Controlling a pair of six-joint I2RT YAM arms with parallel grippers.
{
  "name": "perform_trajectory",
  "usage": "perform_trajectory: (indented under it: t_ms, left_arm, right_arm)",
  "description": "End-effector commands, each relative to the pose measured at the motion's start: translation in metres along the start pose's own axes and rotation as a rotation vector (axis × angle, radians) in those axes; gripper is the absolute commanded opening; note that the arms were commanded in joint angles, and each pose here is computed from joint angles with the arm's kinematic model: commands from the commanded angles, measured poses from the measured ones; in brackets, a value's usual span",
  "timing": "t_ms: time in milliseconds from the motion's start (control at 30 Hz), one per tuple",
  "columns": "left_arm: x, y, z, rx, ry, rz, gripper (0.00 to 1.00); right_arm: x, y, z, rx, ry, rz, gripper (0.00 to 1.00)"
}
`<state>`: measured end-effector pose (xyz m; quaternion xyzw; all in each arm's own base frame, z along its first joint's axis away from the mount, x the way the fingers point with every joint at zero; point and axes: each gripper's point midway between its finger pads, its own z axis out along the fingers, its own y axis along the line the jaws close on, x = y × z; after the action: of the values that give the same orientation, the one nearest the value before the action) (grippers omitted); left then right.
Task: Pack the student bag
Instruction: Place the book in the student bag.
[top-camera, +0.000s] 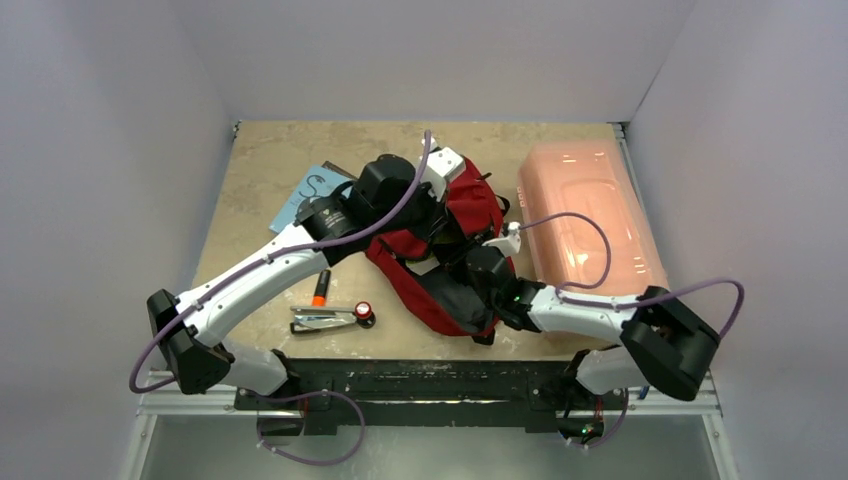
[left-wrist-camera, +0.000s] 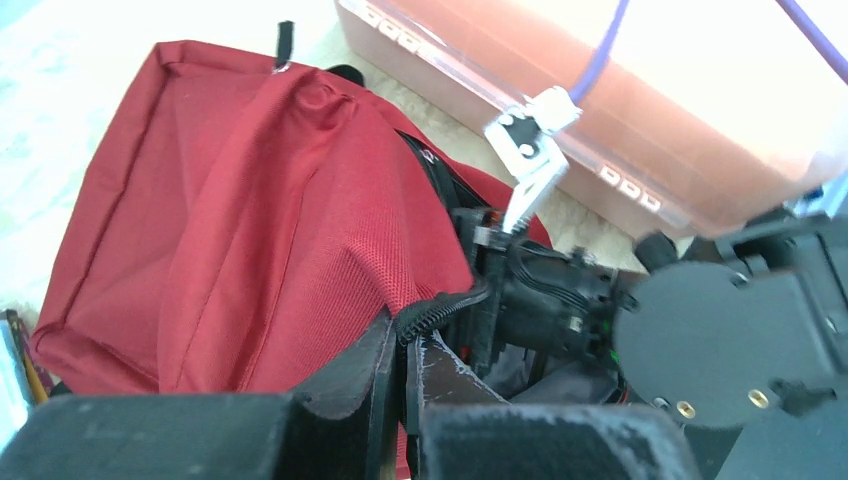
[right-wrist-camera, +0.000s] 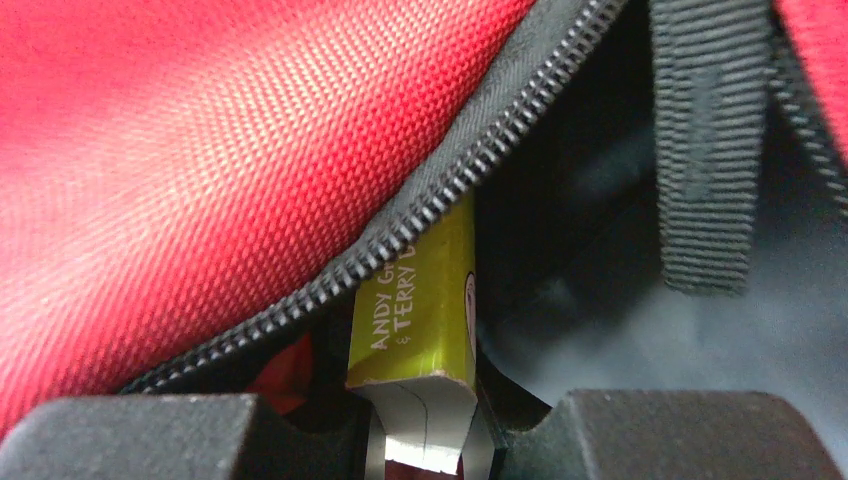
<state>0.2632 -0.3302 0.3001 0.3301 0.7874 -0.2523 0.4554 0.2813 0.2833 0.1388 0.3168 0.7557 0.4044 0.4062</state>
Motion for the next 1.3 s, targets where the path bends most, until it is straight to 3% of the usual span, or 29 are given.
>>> perform_trajectory:
  t_ms: [0,267,433,500,667,767,933,1000,1267]
  left_arm:
    - [-0.032,-0.022,-0.021,0.131,-0.191,0.122,0.00]
    - [-0.020,-0.026,-0.028,0.181,-0.248,0.274,0.00]
    - [-0.020,-0.027,-0.033,0.195,-0.262,0.310,0.00]
    - [-0.019,-0.027,-0.034,0.195,-0.267,0.318,0.00]
    - [-0.018,-0.021,-0.033,0.178,-0.261,0.306,0.00]
    - [-0.017,-0.017,-0.032,0.160,-0.255,0.300,0.00]
    - [-0.015,-0.016,-0.030,0.162,-0.242,0.297,0.00]
    - [-0.014,-0.016,-0.030,0.161,-0.238,0.298,0.00]
    - [-0.013,-0.018,-0.029,0.177,-0.233,0.297,0.00]
  right_arm:
    - [-0.004,0.069,0.008,-0.243,-0.033,-0.009,0.00]
    - [0.005,0.069,0.025,-0.373,0.011,-0.062,0.01]
    - [-0.017,0.054,0.037,-0.310,-0.050,-0.064,0.03]
    - [-0.025,0.047,0.045,-0.290,-0.064,-0.061,0.11]
    - [-0.031,0.021,0.060,-0.143,-0.103,-0.085,0.47]
    - [-0.030,0.002,0.061,-0.064,-0.102,-0.095,0.62]
    - [-0.024,-0.013,0.064,-0.008,-0.083,-0.121,0.62]
    - [-0.021,-0.019,0.065,0.016,-0.072,-0.102,0.67]
    - [-0.007,-0.020,0.064,0.004,-0.046,-0.071,0.62]
